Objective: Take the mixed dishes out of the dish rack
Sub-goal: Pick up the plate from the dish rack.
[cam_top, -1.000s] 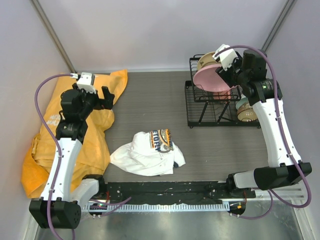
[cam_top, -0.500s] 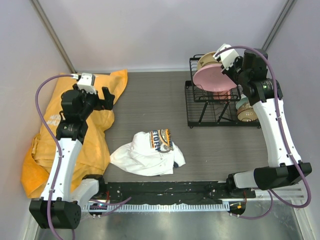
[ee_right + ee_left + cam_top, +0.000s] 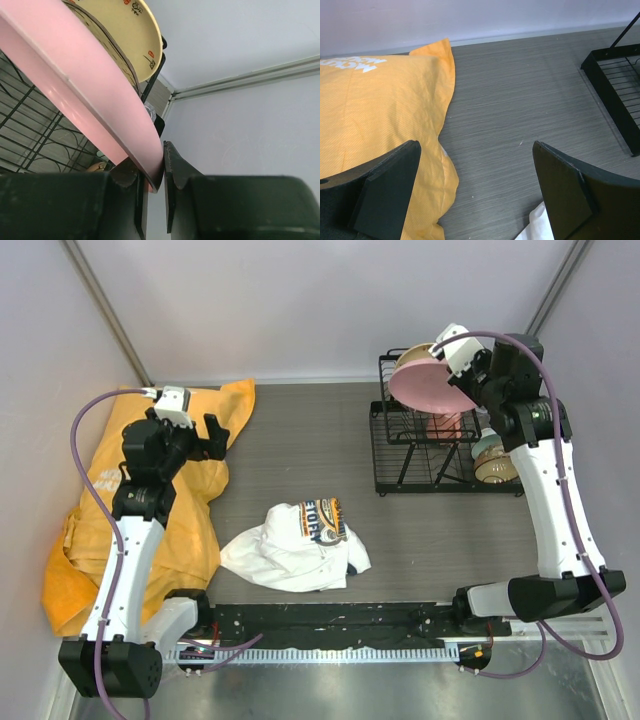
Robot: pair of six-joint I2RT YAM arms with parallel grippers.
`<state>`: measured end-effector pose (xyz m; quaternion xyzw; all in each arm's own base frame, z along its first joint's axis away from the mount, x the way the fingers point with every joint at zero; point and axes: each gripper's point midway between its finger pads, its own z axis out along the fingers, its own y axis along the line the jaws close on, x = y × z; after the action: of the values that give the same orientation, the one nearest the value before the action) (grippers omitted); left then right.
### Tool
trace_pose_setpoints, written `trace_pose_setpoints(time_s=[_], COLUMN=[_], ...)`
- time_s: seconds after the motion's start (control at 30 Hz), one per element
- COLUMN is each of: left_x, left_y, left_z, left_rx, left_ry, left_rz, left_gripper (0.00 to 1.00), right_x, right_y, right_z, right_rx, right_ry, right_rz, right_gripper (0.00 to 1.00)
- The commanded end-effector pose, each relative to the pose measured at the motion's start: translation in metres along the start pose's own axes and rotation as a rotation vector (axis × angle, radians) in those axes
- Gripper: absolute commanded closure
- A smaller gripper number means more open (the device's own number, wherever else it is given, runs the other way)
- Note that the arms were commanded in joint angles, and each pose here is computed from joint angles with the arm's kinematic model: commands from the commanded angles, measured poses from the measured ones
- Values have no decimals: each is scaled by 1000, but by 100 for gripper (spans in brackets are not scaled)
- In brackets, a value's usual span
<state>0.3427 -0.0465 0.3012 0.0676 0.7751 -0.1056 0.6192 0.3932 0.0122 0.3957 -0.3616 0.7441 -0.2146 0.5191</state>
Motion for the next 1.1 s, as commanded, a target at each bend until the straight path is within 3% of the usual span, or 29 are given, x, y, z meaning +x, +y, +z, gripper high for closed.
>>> trace_pose_setpoints(time_s=[0.0,0.13,0.4,0.67,0.93,1.07], left_x=[-19,-19,-23,-46,-112,-128], left_y=[-3,-2,-8,-68,-112,-154], left_z=[-3,-3,-6,-24,-36,-43], left_rx=[16,16,42,360,458,537], left_ry=[-71,-72,-78,-119,-259,-302], left_rz=[21,23,15,-5,0,-9], left_gripper=[0,0,0,0,0,0], right_x=[-27,-29,-39,-66,-92,-108], right_y=[-39,-39,-35,-7,20,37], right_z=[-31,-42,-66,-87,-78,-68], right_rx=[134,117,77,-82,-195,-258], right_ry=[-94,-99,-155,-288,-368,-396], right_rz=[-17,-28,6,126,301,378], right_gripper=[91,99,99,99,99,99])
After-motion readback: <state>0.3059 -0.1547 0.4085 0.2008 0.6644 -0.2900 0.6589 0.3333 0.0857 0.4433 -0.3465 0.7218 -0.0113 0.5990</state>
